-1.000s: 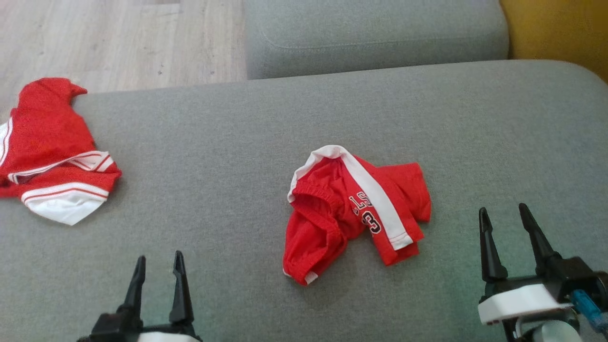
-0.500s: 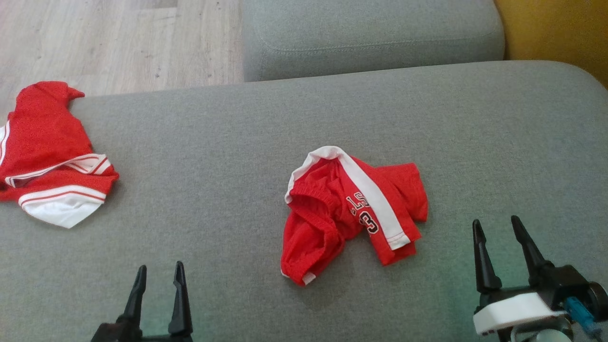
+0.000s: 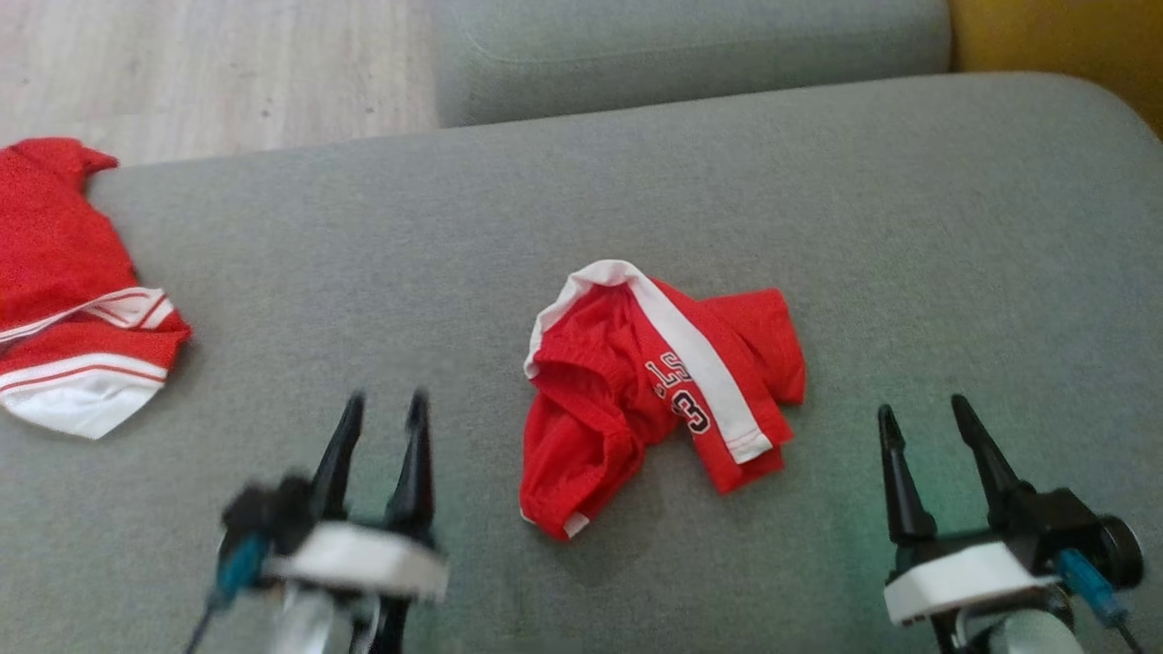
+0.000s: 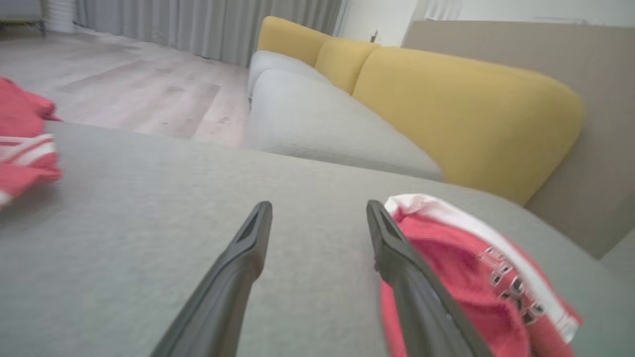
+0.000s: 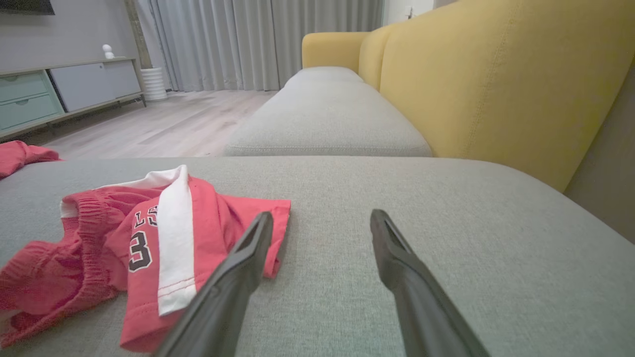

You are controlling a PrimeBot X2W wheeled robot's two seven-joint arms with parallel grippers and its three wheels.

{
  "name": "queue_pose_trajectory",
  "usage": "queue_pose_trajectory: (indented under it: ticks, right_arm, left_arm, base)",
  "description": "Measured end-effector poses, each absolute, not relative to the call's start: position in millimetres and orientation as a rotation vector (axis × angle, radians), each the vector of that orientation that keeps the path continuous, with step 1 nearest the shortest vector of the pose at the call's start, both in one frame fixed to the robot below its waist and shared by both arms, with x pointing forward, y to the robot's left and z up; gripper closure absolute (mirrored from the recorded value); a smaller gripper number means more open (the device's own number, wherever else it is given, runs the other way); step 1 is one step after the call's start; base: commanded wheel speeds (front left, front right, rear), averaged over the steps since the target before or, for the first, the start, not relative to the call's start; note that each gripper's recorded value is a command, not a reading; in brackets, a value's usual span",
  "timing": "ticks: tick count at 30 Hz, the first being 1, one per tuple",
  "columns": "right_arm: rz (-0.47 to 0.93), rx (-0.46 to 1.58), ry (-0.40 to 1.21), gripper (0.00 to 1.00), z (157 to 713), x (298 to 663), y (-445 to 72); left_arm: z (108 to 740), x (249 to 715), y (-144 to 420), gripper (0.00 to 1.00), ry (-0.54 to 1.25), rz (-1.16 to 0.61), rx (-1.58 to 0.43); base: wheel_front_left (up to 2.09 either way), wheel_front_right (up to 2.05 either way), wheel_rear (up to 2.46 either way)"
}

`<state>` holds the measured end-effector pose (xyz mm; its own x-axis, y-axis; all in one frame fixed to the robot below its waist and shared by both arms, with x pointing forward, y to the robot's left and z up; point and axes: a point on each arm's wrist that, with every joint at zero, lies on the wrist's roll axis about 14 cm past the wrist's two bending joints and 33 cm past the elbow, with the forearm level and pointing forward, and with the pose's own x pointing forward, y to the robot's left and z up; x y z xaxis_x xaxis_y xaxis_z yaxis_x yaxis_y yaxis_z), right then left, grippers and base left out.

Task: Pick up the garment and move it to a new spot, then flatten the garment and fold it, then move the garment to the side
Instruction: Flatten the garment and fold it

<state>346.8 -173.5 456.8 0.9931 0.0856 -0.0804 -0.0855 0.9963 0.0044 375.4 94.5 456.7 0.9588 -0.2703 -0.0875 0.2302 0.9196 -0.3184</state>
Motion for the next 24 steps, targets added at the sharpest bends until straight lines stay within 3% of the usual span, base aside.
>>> queue_pose_trajectory:
  ticks: [5, 9, 18, 23, 24]
  right_arm:
    - [0.083, 0.0, 0.073, 0.0, 459, 354, -174]
    - [0.062, 0.011, 0.087, 0.0, 455, 355, -180]
    - [0.048, 0.014, 0.076, 0.0, 459, 359, -184]
    - [0.043, 0.02, 0.062, 0.0, 464, 360, -185]
    - [0.042, 0.02, 0.061, 0.0, 464, 360, -186]
  left_arm:
    - [478, 412, 42, 0.0, 0.19, -0.408, -0.451]
    - [459, 423, 14, 0.0, 0.345, -0.462, -0.494]
    - [407, 412, -22, 0.0, 0.703, -0.51, -0.646]
    - [405, 399, -40, 0.0, 0.786, -0.584, -0.66]
    - [406, 398, -44, 0.51, 0.793, -0.597, -0.667]
  base:
    - [0.0, 0.0, 0.0]
    - [0.0, 0.0, 0.0]
    - [0.0, 0.0, 0.0]
    - [0.0, 0.0, 0.0]
    - [0.0, 0.0, 0.0]
